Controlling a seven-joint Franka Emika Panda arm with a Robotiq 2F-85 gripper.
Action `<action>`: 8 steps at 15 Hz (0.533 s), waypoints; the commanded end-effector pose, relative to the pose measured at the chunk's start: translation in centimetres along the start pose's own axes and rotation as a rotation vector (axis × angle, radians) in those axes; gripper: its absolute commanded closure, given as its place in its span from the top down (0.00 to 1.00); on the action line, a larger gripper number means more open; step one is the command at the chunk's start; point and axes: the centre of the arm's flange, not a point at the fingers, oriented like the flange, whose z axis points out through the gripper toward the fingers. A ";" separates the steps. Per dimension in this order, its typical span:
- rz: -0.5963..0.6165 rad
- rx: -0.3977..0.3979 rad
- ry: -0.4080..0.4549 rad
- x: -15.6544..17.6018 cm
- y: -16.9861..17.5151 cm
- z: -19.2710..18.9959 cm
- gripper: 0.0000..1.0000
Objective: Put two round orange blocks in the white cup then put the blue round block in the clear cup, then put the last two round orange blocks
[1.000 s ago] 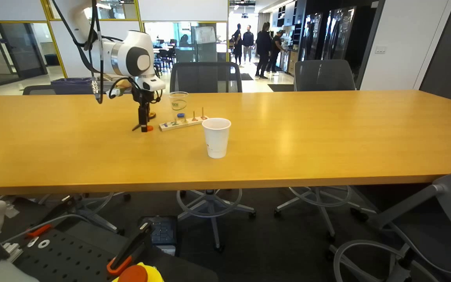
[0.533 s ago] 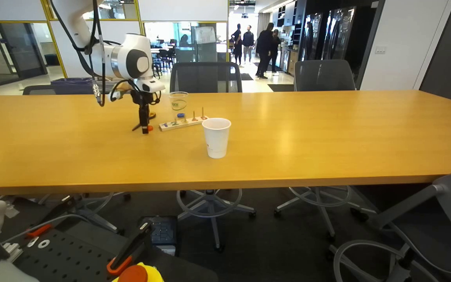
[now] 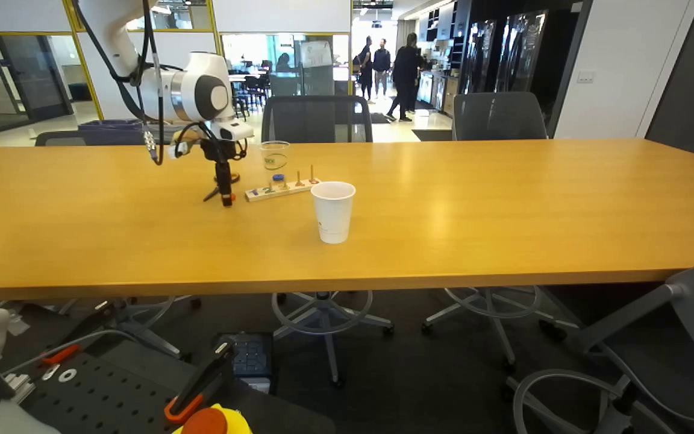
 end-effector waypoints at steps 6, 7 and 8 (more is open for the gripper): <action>-0.100 -0.011 0.012 0.2 -0.6 -0.8 0.29; -0.109 -0.013 0.013 0.2 -0.6 -1.0 0.20; -0.116 -0.013 0.014 0.2 -0.6 -1.4 0.20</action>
